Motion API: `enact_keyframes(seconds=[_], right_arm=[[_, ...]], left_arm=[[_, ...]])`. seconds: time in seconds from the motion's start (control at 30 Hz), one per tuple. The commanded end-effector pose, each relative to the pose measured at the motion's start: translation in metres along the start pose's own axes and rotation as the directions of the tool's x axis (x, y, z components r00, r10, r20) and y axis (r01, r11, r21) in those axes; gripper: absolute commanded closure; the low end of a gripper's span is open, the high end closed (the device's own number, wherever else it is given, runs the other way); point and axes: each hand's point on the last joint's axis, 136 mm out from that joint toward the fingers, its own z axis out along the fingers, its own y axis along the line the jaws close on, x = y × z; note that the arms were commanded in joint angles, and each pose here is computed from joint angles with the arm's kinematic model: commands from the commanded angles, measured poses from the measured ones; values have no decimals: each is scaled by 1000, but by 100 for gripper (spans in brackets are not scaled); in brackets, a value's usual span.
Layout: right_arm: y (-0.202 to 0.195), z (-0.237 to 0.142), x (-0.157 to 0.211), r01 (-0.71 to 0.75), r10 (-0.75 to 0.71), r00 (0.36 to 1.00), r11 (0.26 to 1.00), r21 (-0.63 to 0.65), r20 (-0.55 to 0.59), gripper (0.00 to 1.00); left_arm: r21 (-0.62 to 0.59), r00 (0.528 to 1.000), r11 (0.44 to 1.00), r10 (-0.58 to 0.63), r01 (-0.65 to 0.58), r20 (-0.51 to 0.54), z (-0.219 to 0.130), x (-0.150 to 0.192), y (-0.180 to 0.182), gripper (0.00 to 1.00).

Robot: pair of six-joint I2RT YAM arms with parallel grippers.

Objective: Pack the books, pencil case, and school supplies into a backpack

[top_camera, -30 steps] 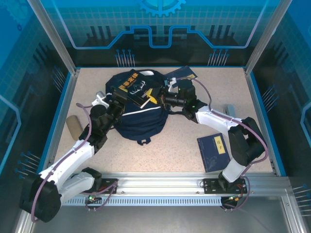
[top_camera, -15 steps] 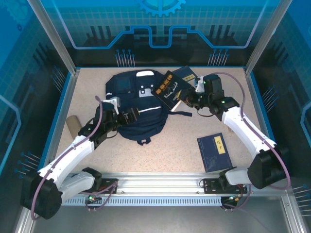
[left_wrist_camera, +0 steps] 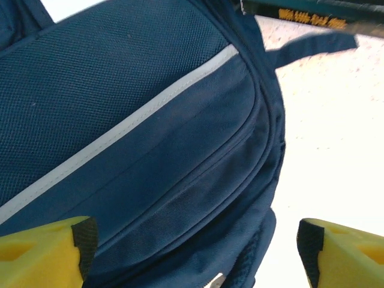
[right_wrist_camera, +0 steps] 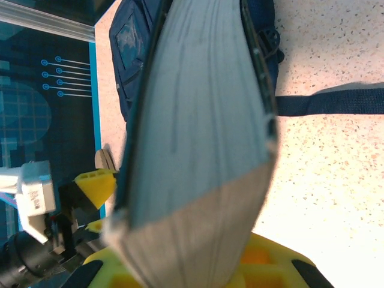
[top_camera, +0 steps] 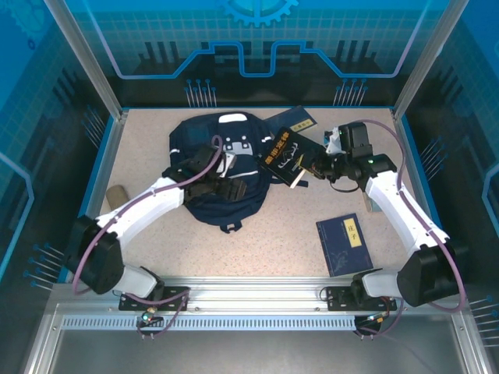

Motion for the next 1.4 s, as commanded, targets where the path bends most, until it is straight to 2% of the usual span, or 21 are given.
enact_keyframes(seconds=[0.0, 0.1, 0.33, 0.5, 0.57, 0.77, 0.9, 1.03, 1.23, 1.37], right_arm=[[10, -14, 3, 39, -38, 999, 997, -63, 18, 99], [6, -13, 6, 21, -19, 1000, 998, -61, 21, 98], [2, -17, 2, 15, -14, 999, 999, -39, 29, 98], [3, -16, 2, -1, 2, 1000, 999, -47, 29, 98], [0, -16, 5, -8, 10, 1000, 999, -45, 28, 98], [-2, -18, 5, -16, 17, 999, 999, -31, 34, 98], [-1, -20, 5, -17, 18, 999, 999, -30, 39, 98], [-4, -17, 7, -32, 33, 999, 999, -27, 33, 98], [-5, -12, 10, -37, 37, 999, 999, -31, 23, 98], [-4, -14, 10, -33, 34, 999, 999, -32, 26, 98]], left_arm=[[-89, 988, 989, 107, -117, -115, 3, 8, 14, 23], [-169, 975, 973, 125, -157, -185, 10, 10, 29, 27], [-155, 942, 955, 207, -253, -264, 38, 14, 31, 25], [-173, 915, 932, 255, -319, -313, 61, 10, 38, 44], [-194, 905, 919, 268, -343, -331, 68, 8, 43, 47], [-171, 881, 911, 293, -375, -371, 81, 10, 42, 48], [-97, 878, 923, 316, -372, -358, 76, 12, 30, 38], [-40, 884, 926, 345, -376, -315, 71, 8, 19, 33], [-163, 875, 893, 350, -419, -333, 80, -2, 41, 46], [-190, 864, 879, 352, -438, -361, 88, -1, 48, 48]])
